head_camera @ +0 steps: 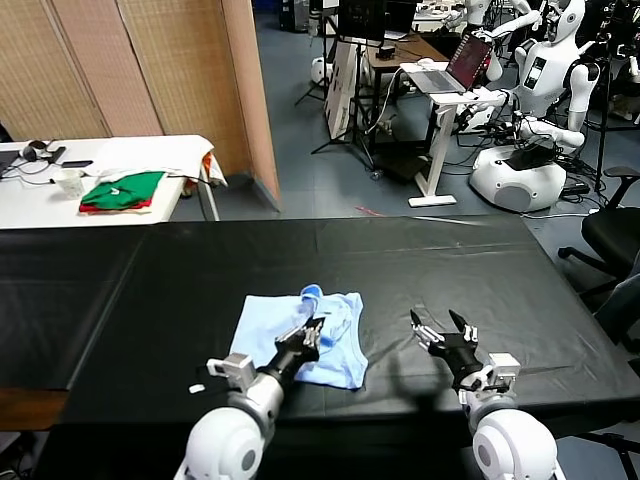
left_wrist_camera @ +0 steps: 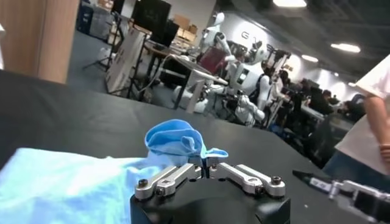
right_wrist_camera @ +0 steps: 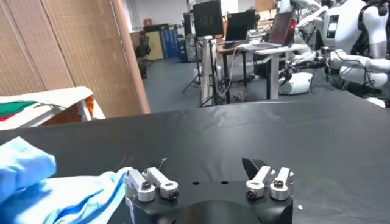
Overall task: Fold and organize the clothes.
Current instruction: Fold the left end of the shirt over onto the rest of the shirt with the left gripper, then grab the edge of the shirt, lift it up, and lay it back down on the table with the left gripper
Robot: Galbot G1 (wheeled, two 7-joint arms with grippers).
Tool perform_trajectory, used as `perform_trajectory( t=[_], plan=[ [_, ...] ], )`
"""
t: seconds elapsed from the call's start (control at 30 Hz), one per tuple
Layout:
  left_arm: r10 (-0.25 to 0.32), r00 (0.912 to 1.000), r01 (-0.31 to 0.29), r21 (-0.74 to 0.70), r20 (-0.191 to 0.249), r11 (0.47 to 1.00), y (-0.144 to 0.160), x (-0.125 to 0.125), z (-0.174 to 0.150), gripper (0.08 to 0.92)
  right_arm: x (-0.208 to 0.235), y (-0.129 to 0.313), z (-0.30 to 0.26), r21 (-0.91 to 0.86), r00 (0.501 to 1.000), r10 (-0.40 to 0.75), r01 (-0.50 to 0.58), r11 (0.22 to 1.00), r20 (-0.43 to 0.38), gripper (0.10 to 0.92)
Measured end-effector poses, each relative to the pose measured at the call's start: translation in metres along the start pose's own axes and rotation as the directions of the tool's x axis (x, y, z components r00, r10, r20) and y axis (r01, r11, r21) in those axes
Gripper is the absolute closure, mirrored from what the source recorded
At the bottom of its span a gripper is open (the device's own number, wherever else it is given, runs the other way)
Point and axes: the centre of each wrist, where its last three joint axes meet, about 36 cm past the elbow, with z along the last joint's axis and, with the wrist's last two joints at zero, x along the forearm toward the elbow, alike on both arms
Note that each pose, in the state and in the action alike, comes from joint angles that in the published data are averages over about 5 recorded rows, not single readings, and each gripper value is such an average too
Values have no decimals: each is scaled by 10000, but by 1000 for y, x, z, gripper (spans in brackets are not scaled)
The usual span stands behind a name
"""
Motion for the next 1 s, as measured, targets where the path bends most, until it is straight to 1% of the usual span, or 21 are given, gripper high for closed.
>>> perform_trajectory(
  t=[0.33, 0.4, 0.43, 0.5, 0.53, 0.57, 0.63, 0.67, 0.77, 0.8, 0.87, 0.93, 1.0],
  plan=[
    [-80, 9998, 78, -102, -194, 9999, -9, -12, 15, 828, 0, 1, -1, 14, 10000, -51, 51, 10000, 20, 115],
    [-86, 9998, 84, -124, -157, 9999, -11, -14, 18, 801, 0, 1, -1, 37, 10000, -94, 94, 9999, 7, 115],
    [-67, 9999, 65, -113, -128, 9999, -12, -15, 18, 768, 0, 2, -1, 60, 9999, -127, 127, 9999, -5, 115],
    [5, 10000, -5, -51, -71, 10000, -15, -20, 20, 666, 1, 2, 0, 128, 9997, -242, 243, 9996, -35, 115],
    [54, 10000, -54, 11, -59, 10000, -17, -22, 21, 609, 2, 2, 0, 166, 9995, -323, 324, 9993, -47, 115],
    [108, 9999, -108, 95, -61, 9999, -19, -24, 23, 533, 3, 3, 0, 202, 9991, -422, 423, 9989, -51, 115],
    [236, 9997, -234, 317, -85, 9992, -24, -27, 25, 420, 5, 4, 0, 262, 9980, -631, 632, 9977, -47, 115],
    [301, 9995, -296, 427, -101, 9986, -26, -28, 27, 344, 6, 5, -1, 286, 9974, -723, 723, 9970, -41, 115],
    [435, 9990, -426, 643, -123, 9970, -32, -29, 29, 181, 7, 7, -2, 363, 9957, -923, 924, 9951, -36, 115],
    [441, 9990, -433, 648, -112, 9970, -33, -28, 29, 145, 6, 7, -2, 398, 9953, -970, 971, 9945, -42, 115],
    [408, 9992, -405, 539, -33, 9977, -32, -27, 26, 106, 4, 9, -2, 479, 9943, -1062, 1064, 9932, -74, 115],
    [335, 9993, -339, 257, 162, 9991, -28, -25, 21, 97, 0, 11, -1, 558, 9932, -1162, 1167, 9916, -119, 115],
    [257, 9986, -248, -188, 456, 9995, -21, -21, 14, 93, -4, 14, 0, 605, 9917, -1279, 1286, 9898, -158, 115]
  ],
)
